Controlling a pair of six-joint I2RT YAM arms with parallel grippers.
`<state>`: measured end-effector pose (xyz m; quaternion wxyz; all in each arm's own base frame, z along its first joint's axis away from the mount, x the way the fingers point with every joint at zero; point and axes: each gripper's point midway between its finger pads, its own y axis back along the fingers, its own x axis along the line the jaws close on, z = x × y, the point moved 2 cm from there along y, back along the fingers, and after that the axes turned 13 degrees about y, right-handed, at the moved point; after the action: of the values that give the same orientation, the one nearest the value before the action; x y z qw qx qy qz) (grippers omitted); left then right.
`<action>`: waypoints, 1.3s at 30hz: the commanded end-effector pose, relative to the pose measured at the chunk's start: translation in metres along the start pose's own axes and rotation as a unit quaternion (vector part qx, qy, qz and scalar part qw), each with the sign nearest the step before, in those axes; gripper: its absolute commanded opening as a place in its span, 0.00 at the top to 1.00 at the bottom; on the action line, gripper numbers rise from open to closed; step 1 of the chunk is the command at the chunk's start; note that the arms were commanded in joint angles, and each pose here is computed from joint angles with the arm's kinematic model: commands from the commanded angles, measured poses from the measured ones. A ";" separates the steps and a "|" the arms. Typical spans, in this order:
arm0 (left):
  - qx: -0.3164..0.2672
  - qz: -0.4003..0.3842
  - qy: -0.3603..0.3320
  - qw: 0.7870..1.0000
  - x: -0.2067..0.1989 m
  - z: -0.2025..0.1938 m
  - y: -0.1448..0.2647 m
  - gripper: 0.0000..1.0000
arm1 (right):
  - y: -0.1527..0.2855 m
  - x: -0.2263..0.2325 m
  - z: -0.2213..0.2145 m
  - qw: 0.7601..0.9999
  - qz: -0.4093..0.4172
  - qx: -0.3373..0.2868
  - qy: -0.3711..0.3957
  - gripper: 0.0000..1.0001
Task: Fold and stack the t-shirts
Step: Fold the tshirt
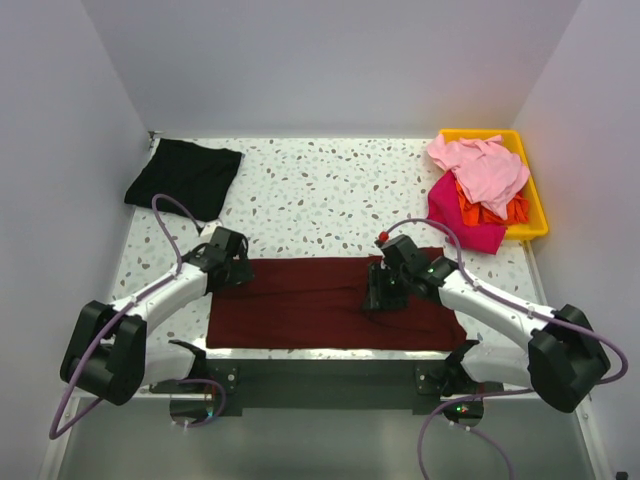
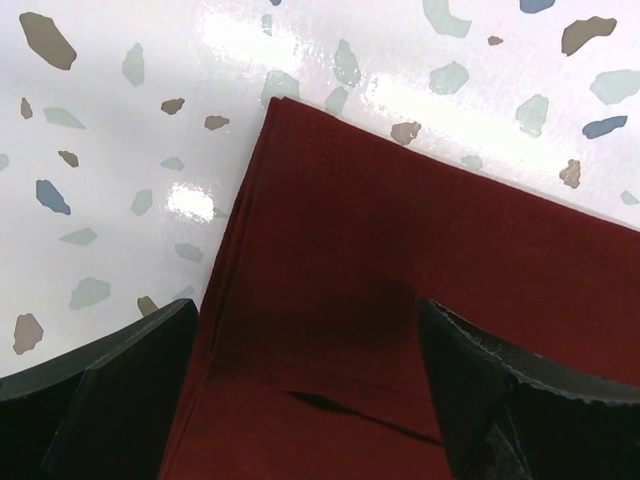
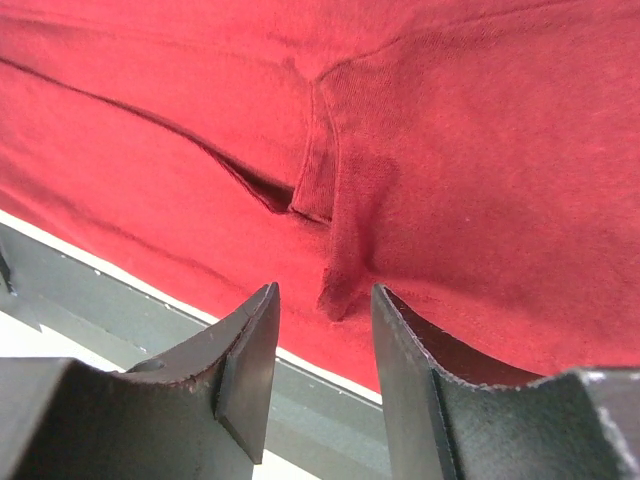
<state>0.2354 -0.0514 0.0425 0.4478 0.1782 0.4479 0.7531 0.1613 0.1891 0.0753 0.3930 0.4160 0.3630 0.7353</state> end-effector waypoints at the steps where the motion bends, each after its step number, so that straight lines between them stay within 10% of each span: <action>1: -0.005 0.023 0.009 1.000 0.011 0.000 -0.005 0.05 | -0.005 0.008 -0.002 1.000 0.021 0.006 0.008 0.55; 26: 0.016 0.034 0.035 0.999 0.021 -0.012 0.000 0.45 | -0.012 0.018 -0.005 0.999 0.018 0.021 0.022 0.70; 39: 0.024 0.043 0.029 0.998 0.022 -0.015 -0.002 0.87 | -0.009 0.013 -0.014 0.999 0.011 0.026 0.023 0.99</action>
<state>0.2197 -0.0447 0.0328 0.4134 0.1805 0.4685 0.7596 0.1477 0.2003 0.0597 0.3663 0.4167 0.3972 0.7310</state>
